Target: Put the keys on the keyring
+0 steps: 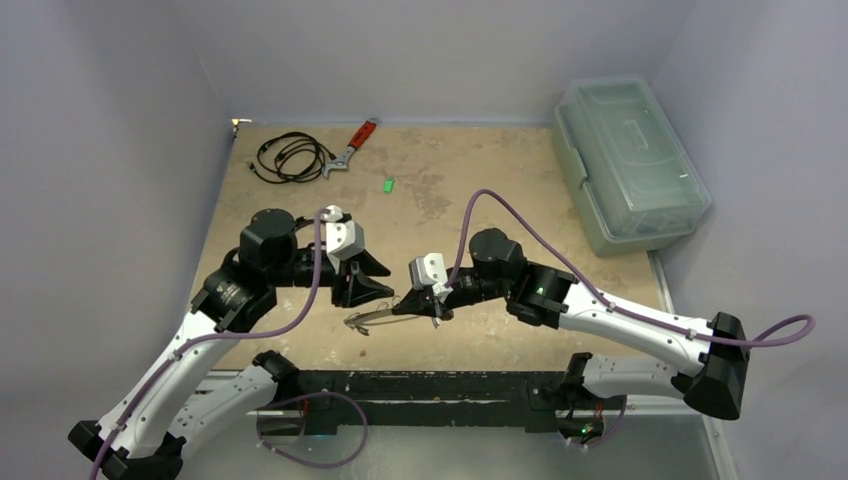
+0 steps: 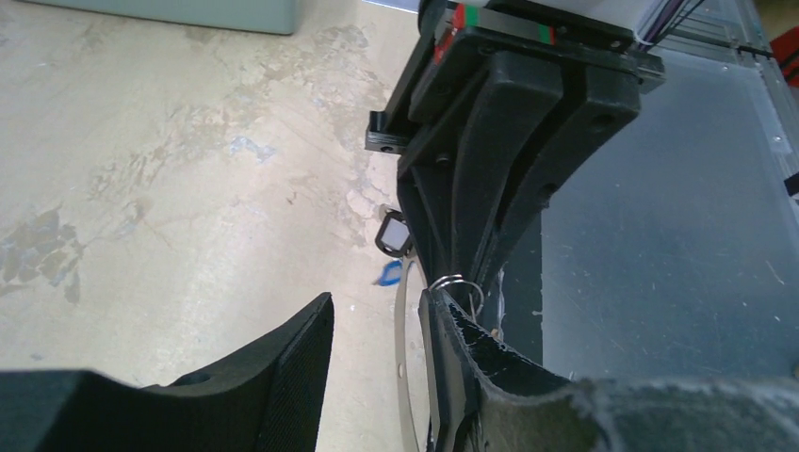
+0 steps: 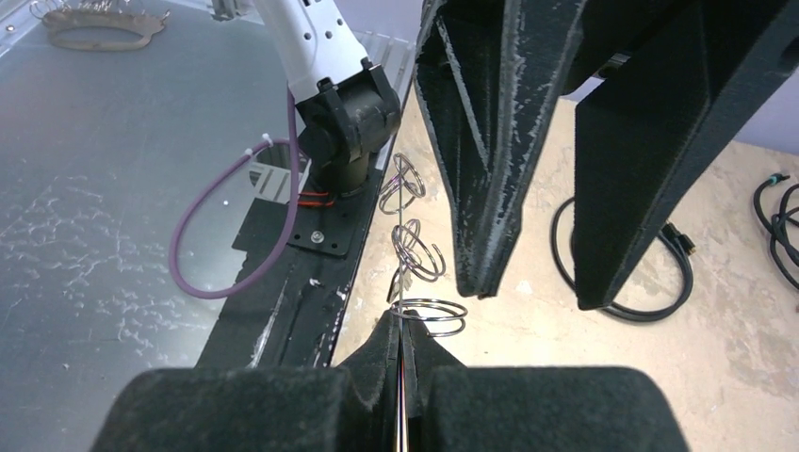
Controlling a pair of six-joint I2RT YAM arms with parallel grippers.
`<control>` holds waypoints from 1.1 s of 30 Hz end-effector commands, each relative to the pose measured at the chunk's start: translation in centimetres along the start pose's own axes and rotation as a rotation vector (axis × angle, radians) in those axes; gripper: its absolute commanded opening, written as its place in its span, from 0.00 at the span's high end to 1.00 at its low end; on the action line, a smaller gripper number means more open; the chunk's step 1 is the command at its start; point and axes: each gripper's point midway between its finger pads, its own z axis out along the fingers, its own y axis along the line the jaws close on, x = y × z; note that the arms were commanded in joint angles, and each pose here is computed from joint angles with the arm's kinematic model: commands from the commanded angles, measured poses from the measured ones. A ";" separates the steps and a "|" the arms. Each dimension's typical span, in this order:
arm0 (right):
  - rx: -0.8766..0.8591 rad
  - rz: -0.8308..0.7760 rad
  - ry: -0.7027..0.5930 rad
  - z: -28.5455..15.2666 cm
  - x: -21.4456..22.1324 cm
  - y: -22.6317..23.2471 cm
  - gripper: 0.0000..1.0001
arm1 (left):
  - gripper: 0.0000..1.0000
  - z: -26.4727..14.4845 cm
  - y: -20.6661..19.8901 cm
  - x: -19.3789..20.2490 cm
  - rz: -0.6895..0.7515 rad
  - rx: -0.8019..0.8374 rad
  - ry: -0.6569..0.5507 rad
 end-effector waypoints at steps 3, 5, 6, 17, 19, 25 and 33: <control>0.026 -0.066 -0.066 -0.5 -2.1 -0.2 1.00 | 0.61 -0.4 -2.3 -1.0 0.006 0.095 -0.034; 0.023 -0.064 -0.066 -0.5 -2.2 -0.2 1.00 | 0.61 -0.3 -2.4 -0.6 -0.003 0.112 -0.037; 0.022 -0.065 -0.067 -0.5 -2.2 -0.2 1.00 | 0.62 -0.2 -2.5 -0.5 -0.005 0.119 -0.040; 0.008 -0.059 -0.065 -0.4 -2.1 0.0 1.00 | 0.71 1.1 -1.5 0.2 -0.032 0.125 -0.053; 0.006 -0.057 -0.063 -0.3 -2.1 0.0 1.00 | 0.72 1.3 -1.4 0.3 -0.036 0.131 -0.053; 0.006 -0.055 -0.059 -0.2 -2.0 -0.1 1.00 | 0.75 1.7 -1.7 0.6 -0.047 0.166 -0.055; 0.015 -0.064 -0.064 -0.4 -2.3 -0.2 1.00 | 0.67 1.2 -3.8 0.8 -0.029 0.256 -0.081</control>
